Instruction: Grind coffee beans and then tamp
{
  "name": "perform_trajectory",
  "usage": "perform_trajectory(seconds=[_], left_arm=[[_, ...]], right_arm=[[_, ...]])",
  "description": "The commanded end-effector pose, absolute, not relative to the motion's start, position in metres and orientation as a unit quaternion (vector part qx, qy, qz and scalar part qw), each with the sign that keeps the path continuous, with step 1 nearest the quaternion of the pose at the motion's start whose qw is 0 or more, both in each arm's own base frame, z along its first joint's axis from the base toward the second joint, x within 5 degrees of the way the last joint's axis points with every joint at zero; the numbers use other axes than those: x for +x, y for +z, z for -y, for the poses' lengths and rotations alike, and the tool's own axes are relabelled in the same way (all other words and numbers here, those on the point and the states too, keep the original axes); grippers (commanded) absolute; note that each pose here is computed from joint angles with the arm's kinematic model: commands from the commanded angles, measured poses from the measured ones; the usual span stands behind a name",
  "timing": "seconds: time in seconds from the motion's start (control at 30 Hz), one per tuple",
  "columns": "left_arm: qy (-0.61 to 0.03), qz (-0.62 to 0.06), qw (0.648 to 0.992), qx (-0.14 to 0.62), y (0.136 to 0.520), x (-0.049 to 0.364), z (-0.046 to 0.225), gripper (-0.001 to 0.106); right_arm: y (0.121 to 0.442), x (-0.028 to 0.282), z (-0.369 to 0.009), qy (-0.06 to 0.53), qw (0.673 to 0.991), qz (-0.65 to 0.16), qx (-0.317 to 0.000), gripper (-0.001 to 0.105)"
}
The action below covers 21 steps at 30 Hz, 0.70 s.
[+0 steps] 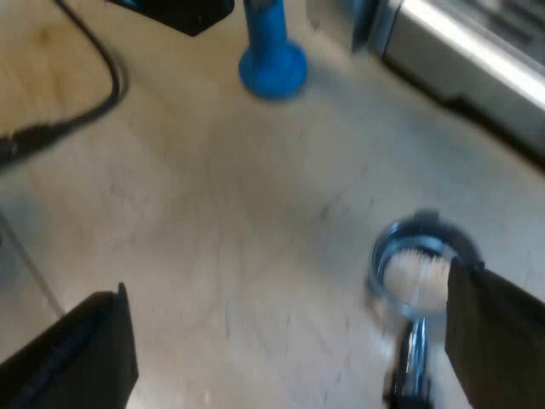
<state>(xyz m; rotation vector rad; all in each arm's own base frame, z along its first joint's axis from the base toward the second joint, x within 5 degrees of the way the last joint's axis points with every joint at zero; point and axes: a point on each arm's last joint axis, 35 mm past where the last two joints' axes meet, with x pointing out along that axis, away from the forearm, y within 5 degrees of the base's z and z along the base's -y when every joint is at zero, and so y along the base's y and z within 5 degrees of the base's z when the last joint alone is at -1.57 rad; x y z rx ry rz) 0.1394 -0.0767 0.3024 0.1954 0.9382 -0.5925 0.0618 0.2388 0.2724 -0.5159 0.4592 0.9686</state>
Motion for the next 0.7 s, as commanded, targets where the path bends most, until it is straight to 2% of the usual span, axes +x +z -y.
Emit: perform_trajectory(seconds=[0.03,0.3,0.47,0.7], left_arm=[[-0.218,-0.45,0.862,0.079,0.305,0.145,0.062,0.082],[-0.152,-0.469,0.866,0.085,0.298,0.158,0.051,0.082],[-0.137,-0.51,0.844,0.098,0.281,0.174,0.056,0.082],[-0.124,-0.549,0.82,0.11,0.254,0.2,0.063,0.082]], right_arm=[[0.275,0.065,-0.248,0.458,0.836,-0.173,-0.25,0.077],[0.263,0.072,-0.275,0.459,0.847,-0.136,-0.231,0.077],[0.246,0.074,-0.287,0.457,0.845,-0.148,-0.235,0.077],[0.242,0.074,-0.288,0.454,0.847,-0.163,-0.224,0.077]])
